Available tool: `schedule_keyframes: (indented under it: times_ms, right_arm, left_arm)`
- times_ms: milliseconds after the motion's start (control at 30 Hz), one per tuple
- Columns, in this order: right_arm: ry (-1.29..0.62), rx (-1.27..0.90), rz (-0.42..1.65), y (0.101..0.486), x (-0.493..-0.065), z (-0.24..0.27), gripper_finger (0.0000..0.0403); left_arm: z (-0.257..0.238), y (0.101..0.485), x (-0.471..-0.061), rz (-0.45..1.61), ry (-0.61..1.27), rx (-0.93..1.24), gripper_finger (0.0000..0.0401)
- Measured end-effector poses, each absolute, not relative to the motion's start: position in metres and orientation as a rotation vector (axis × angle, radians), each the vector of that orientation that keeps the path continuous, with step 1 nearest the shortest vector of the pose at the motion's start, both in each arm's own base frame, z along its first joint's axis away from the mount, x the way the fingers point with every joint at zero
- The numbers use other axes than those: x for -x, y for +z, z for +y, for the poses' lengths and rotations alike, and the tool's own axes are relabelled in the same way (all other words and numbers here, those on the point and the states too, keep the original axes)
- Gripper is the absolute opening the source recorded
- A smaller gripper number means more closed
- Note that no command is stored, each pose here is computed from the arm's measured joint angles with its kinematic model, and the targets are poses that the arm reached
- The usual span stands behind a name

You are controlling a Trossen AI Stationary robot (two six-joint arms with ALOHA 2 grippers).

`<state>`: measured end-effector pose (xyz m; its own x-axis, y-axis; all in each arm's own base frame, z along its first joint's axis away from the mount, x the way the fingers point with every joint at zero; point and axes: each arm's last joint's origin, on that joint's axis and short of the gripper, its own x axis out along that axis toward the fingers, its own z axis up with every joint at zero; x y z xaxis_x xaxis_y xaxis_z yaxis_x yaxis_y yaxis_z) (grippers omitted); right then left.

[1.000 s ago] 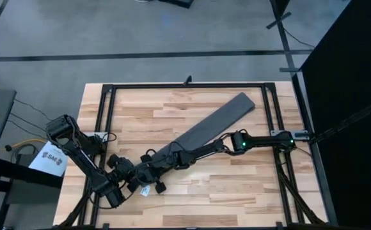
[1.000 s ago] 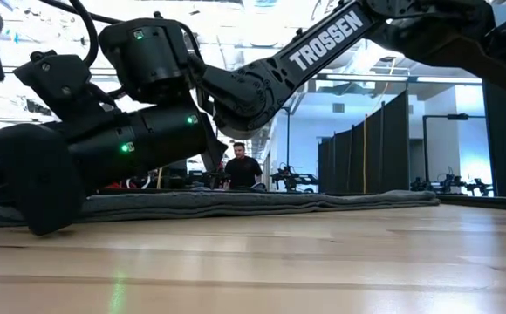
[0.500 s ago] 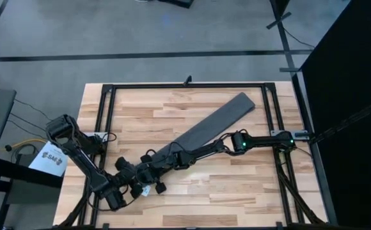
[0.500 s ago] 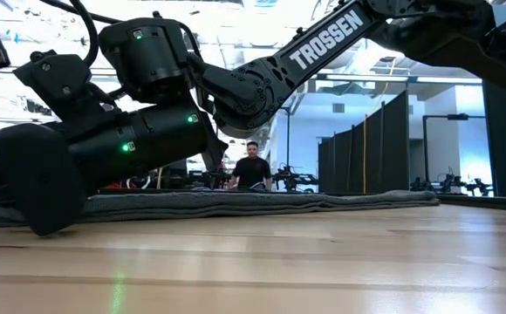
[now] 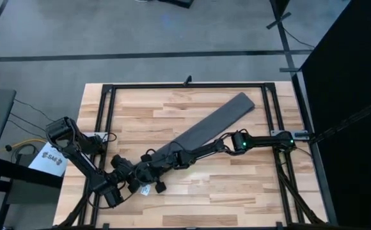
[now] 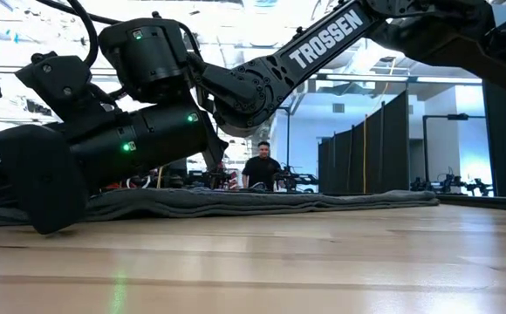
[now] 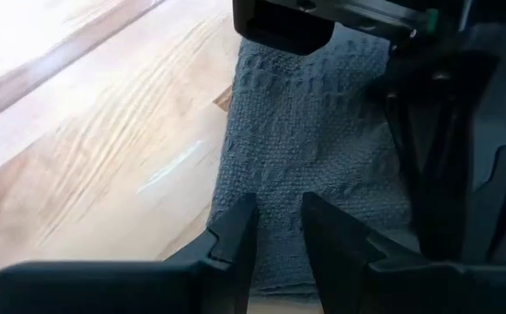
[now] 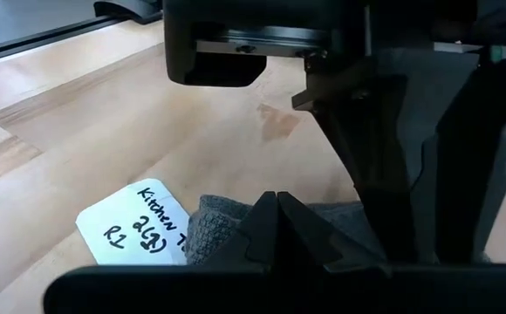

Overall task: Roll towel
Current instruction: Roll the gray towel

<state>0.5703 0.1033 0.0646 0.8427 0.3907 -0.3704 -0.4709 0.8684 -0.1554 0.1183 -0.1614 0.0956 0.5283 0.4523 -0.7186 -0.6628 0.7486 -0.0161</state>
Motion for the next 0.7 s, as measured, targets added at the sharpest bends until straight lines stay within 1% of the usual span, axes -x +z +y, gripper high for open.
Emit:
schedule_keyframes:
  times_ms: [67, 167, 267, 367, 433, 533, 700]
  right_arm:
    - [0.458, 0.241, 0.324, 0.068, -0.570, 0.104, 0.0000]
    - [0.461, 0.249, 0.296, 0.084, -0.570, 0.108, 0.0000]
    - [0.479, 0.267, 0.273, 0.114, -0.569, 0.108, 0.0000]
    - [0.468, 0.283, 0.298, 0.137, -0.568, 0.093, 0.0000]
    - [0.457, 0.298, 0.377, 0.134, -0.566, 0.082, 0.0000]
    - [0.452, 0.327, 0.508, 0.118, -0.560, 0.070, 0.0000]
    - [0.455, 0.342, 0.579, 0.098, -0.551, 0.068, 0.0000]
  left_arm:
    - [-0.161, 0.095, -0.118, 0.759, 0.680, 0.304, 0.0081]
    - [-0.161, 0.095, -0.118, 0.762, 0.672, 0.294, 0.0081]
    - [-0.163, 0.094, -0.117, 0.768, 0.649, 0.278, 0.0081]
    - [-0.166, 0.094, -0.114, 0.764, 0.623, 0.264, 0.0081]
    - [-0.168, 0.094, -0.110, 0.762, 0.603, 0.252, 0.0081]
    - [-0.171, 0.094, -0.105, 0.760, 0.574, 0.232, 0.0081]
    - [-0.175, 0.094, -0.096, 0.766, 0.524, 0.197, 0.0081]
